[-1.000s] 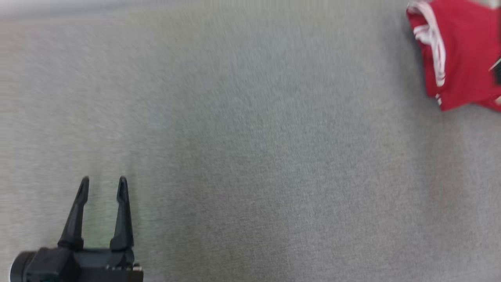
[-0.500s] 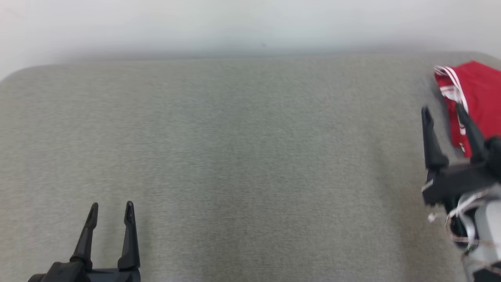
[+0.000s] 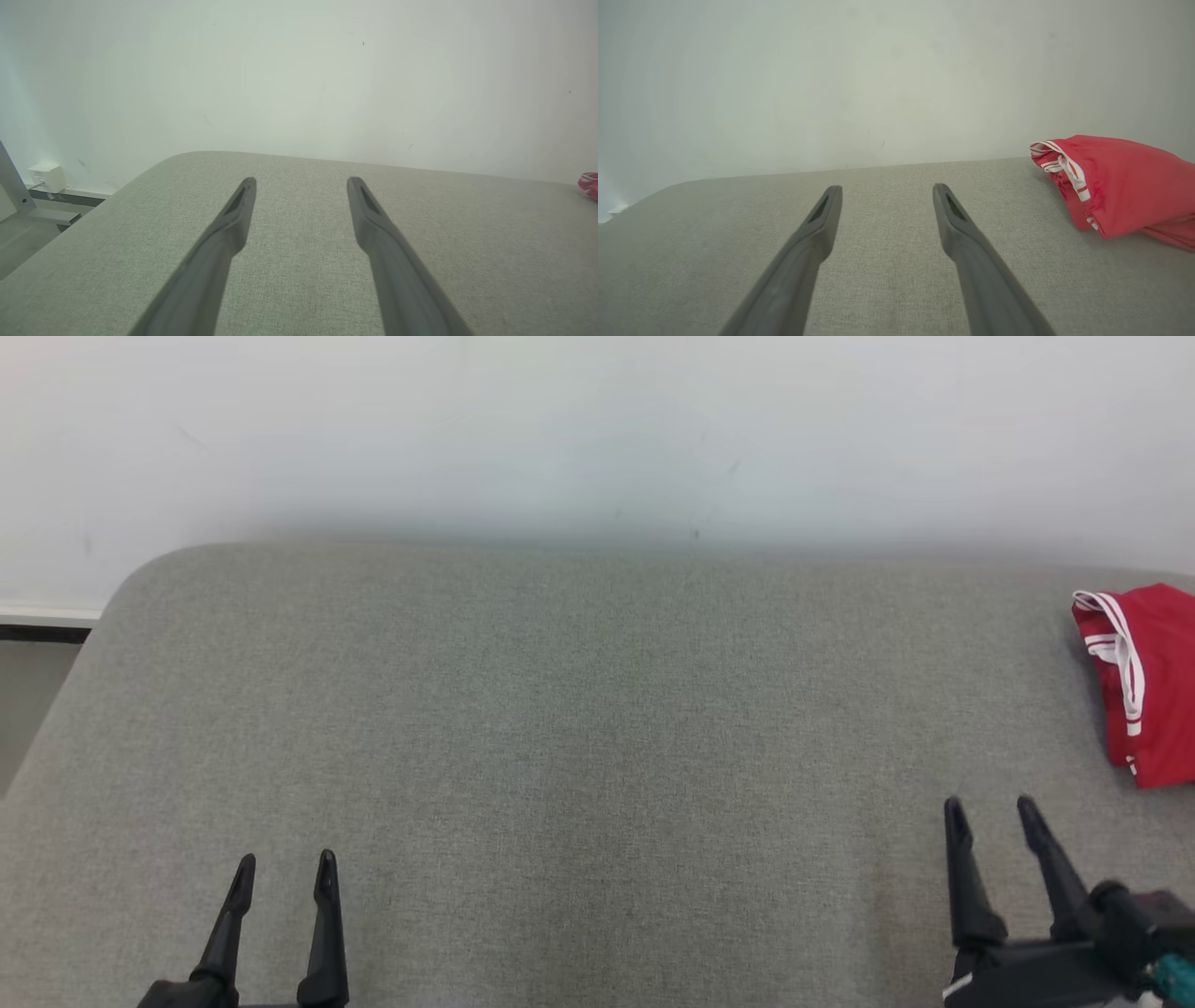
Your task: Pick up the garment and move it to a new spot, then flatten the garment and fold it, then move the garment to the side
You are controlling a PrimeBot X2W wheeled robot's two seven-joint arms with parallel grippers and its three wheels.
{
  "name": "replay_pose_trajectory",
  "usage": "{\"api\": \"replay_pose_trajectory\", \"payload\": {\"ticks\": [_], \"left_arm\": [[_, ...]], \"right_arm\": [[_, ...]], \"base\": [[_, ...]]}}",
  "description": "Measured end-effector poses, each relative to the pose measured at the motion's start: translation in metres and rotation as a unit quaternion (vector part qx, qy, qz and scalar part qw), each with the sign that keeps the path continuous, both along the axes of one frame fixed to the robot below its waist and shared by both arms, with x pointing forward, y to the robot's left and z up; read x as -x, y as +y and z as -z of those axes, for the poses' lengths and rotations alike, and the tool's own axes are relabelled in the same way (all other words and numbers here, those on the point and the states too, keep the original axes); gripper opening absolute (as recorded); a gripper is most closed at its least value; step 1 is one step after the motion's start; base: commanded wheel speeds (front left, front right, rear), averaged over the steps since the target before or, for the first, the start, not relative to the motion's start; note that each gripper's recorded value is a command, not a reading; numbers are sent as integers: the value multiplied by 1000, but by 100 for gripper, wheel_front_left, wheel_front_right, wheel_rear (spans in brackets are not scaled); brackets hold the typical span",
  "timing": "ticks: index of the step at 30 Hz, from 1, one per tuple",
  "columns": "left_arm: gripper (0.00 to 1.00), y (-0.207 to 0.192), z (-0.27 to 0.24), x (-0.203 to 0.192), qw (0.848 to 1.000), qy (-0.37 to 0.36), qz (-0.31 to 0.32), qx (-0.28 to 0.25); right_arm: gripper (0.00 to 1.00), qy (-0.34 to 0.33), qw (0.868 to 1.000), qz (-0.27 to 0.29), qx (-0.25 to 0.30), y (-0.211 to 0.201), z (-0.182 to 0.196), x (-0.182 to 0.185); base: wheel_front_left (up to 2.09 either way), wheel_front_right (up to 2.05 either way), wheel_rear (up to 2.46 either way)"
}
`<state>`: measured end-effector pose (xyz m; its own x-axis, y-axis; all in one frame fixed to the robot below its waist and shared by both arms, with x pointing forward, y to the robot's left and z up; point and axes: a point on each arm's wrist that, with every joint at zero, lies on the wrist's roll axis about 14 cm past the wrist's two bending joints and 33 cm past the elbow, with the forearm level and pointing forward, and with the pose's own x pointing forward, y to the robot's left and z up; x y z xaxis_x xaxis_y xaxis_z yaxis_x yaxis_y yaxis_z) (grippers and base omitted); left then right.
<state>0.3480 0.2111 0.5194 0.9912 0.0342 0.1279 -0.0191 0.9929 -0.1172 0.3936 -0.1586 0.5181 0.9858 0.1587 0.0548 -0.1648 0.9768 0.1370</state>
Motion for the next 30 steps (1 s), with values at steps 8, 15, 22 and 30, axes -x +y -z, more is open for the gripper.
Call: {"api": "replay_pose_trajectory", "payload": {"ticks": [8,15,22,30], "left_arm": [[100,-6,3,6,1000,4,7,8],[100,-19,9,7,999,12,27,15],[100,-28,11,7,999,16,46,17],[0,-30,15,8,998,22,50,18]], "right_arm": [[100,22,1000,11,-12,0,16,35],[100,17,999,30,-17,-9,15,48],[100,11,999,39,-18,-14,13,51],[0,16,999,39,-19,-14,16,52]], "base": [[0,0,0],[0,0,0],[0,0,0],[0,0,0]]}}
